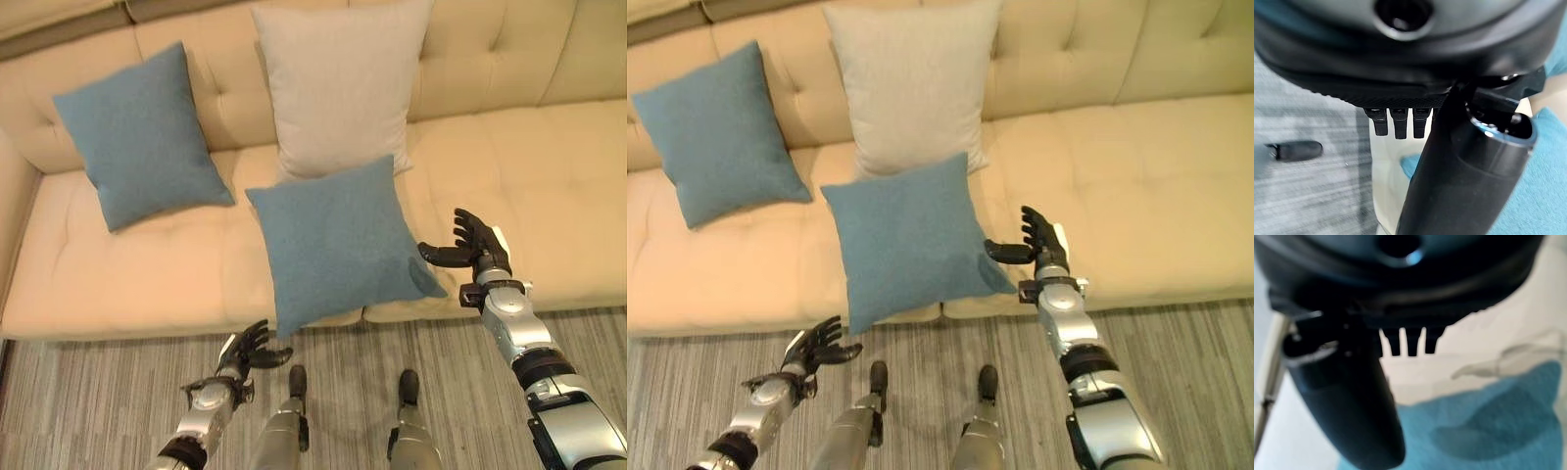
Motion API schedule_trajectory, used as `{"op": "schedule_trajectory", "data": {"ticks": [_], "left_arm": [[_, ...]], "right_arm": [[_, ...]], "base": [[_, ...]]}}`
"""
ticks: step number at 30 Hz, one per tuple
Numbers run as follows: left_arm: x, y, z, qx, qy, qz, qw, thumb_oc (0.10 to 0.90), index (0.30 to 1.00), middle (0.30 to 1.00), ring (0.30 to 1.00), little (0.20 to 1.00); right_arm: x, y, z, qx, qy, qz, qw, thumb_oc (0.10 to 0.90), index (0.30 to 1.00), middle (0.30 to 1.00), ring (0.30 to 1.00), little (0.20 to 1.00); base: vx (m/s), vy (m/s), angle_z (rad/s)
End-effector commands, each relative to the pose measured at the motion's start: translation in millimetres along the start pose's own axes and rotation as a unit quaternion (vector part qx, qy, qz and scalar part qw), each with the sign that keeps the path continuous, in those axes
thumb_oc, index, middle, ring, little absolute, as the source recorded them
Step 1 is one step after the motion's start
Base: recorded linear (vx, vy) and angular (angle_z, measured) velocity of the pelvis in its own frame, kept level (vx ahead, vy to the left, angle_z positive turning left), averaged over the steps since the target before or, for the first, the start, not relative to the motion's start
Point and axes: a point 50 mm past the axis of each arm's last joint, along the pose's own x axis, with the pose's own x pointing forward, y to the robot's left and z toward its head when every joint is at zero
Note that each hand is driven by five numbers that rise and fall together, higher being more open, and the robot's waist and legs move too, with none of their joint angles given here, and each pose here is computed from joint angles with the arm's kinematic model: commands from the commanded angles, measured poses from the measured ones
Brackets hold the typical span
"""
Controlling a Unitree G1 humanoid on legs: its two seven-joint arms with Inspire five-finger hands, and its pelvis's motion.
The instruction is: Pick up all the scattered cushions and arrange them neatly on the sofa.
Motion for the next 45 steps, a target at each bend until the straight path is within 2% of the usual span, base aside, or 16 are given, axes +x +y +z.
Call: {"op": "schedule_trajectory", "data": {"ticks": [1,3,7,11,18,22,23,24,26,27,28,30,33,37,40,45], "left_arm": [[12.9,-2.5,55.3,-0.005,-0.101,0.001,0.995,0.800,0.900,0.900,0.900,0.900],[21.4,-12.9,89.2,-0.019,-0.142,-0.009,0.990,0.800,0.900,0.900,0.900,0.900],[31.0,-20.7,139.2,-0.012,-0.192,-0.001,0.981,0.800,0.900,0.900,0.900,0.900],[34.3,-33.7,194.2,-0.011,-0.242,0.000,0.970,0.800,0.900,0.900,0.900,0.900],[29.3,-48.5,240.8,-0.023,-0.286,-0.014,0.958,0.800,0.900,0.900,0.900,0.900],[17.0,-66.9,269.9,-0.058,-0.326,-0.068,0.941,0.800,0.900,0.900,0.900,0.900],[17.0,-73.7,273.7,-0.058,-0.324,-0.081,0.941,0.800,0.900,0.900,0.900,0.900],[15.5,-79.6,277.0,-0.065,-0.327,-0.097,0.938,0.800,0.900,0.900,0.900,0.900],[14.4,-82.7,273.8,-0.081,-0.326,-0.123,0.934,0.800,0.900,0.900,0.900,0.900],[16.9,-85.3,264.5,-0.108,-0.310,-0.147,0.933,0.624,0.636,0.636,0.636,0.636],[23.5,-84.0,258.8,-0.121,-0.288,-0.137,0.940,0.400,0.300,0.300,0.300,0.300],[25.6,-96.8,259.2,-0.154,-0.277,-0.146,0.937,0.400,0.300,0.300,0.300,0.300],[22.9,-112.2,259.8,-0.129,-0.280,-0.163,0.937,0.400,0.300,0.300,0.300,0.300],[20.6,-112.4,255.5,-0.092,-0.287,-0.173,0.938,0.400,0.300,0.300,0.300,0.300],[15.3,-110.8,251.2,-0.089,-0.304,-0.182,0.931,0.400,0.300,0.300,0.300,0.300],[4.0,-112.8,229.5,-0.092,-0.317,-0.213,0.920,0.400,0.300,0.300,0.300,0.300]], "right_arm": [[12.8,17.2,54.0,0.018,-0.096,0.026,0.995,0.800,0.900,0.900,0.900,0.900],[17.1,45.3,66.9,0.041,-0.101,0.069,0.992,0.800,0.900,0.900,0.900,0.900],[26.6,64.3,87.5,-0.005,-0.098,0.095,0.991,0.800,0.900,0.900,0.900,0.900],[34.1,75.5,107.1,-0.009,-0.097,0.100,0.990,0.800,0.900,0.900,0.900,0.900],[37.8,82.2,107.2,0.047,-0.068,0.106,0.991,0.800,0.900,0.900,0.900,0.900],[34.1,101.5,97.8,0.083,-0.036,0.151,0.984,0.800,0.900,0.900,0.900,0.900],[33.2,106.2,93.1,0.086,-0.023,0.165,0.982,0.711,0.766,0.766,0.766,0.766],[31.9,111.7,90.8,0.076,-0.018,0.181,0.980,0.400,0.300,0.300,0.300,0.300],[29.8,118.6,89.7,0.053,-0.019,0.201,0.978,0.400,0.300,0.300,0.300,0.300],[26.2,127.9,87.4,0.037,-0.019,0.226,0.973,0.400,0.300,0.300,0.300,0.300],[25.3,131.3,83.9,0.037,-0.010,0.234,0.972,0.400,0.300,0.300,0.300,0.300],[21.1,142.6,76.9,0.045,0.005,0.243,0.969,0.400,0.300,0.300,0.300,0.300],[20.4,144.6,73.8,0.093,0.014,0.222,0.971,0.400,0.300,0.300,0.300,0.300],[18.0,143.6,72.8,0.152,0.006,0.206,0.967,0.400,0.300,0.300,0.300,0.300],[12.5,136.5,75.5,0.210,-0.028,0.191,0.958,0.400,0.300,0.300,0.300,0.300],[-6.9,106.5,54.1,0.238,-0.072,0.154,0.956,0.400,0.300,0.300,0.300,0.300]], "base": [[-0.04,-0.015,0.01],[-0.04,-0.025,0.02],[-0.03,-0.035,-0.06],[-0.02,-0.032,-0.13],[0.00,0.000,-0.01],[0.00,-0.002,0.01],[0.00,-0.014,0.03],[0.00,0.000,0.00],[0.00,0.000,0.00],[0.00,0.000,0.00],[0.00,0.000,0.00],[0.00,0.000,0.00],[0.00,0.000,0.00],[0.00,0.000,0.00],[0.00,-0.028,0.01],[0.03,-0.078,-0.03]]}}
